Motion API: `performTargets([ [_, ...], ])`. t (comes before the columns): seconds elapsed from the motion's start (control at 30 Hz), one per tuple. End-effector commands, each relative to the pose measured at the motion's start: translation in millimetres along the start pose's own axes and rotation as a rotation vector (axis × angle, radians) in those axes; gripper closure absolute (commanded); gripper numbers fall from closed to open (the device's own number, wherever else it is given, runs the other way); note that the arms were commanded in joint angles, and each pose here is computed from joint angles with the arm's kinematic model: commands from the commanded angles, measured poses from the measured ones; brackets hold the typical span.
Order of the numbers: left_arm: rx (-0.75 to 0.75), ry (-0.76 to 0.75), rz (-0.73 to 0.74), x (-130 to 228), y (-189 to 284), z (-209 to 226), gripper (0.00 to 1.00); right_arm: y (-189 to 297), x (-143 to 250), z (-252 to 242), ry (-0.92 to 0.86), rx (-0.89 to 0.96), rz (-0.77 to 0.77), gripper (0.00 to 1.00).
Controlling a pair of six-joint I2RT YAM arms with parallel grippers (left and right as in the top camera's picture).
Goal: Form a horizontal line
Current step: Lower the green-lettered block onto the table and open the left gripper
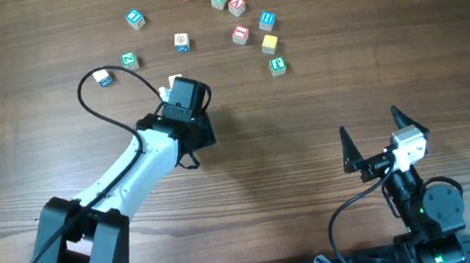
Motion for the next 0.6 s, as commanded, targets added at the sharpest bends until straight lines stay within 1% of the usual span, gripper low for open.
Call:
performTargets([
  [0.0,-0.017,0.009,0.004,5.6,-7.4,2.2,0.46,0.4,-1.4,1.2,0.012,-0.010,-0.008,0.00],
  [0.27,-0.018,0.008,0.005,6.4,-8.1,2.4,0.49,0.4,-1.5,1.2,0.013,-0.010,-0.008,0.00],
  [0.57,-0.019,0.005,0.007,7.1,-8.4,2.7,0.49,0.4,-1.5,1.2,0.013,-0.010,-0.008,0.00],
])
Point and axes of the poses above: each gripper's point midway between its finger pads, its own y axis back along the fingers, its own z axis along the line the jaws close on, x = y × z, the point moved 4 cm from there along y, back along the fingers, and after that the axes turned 12 degrees about -y, right-handed, at the moved point
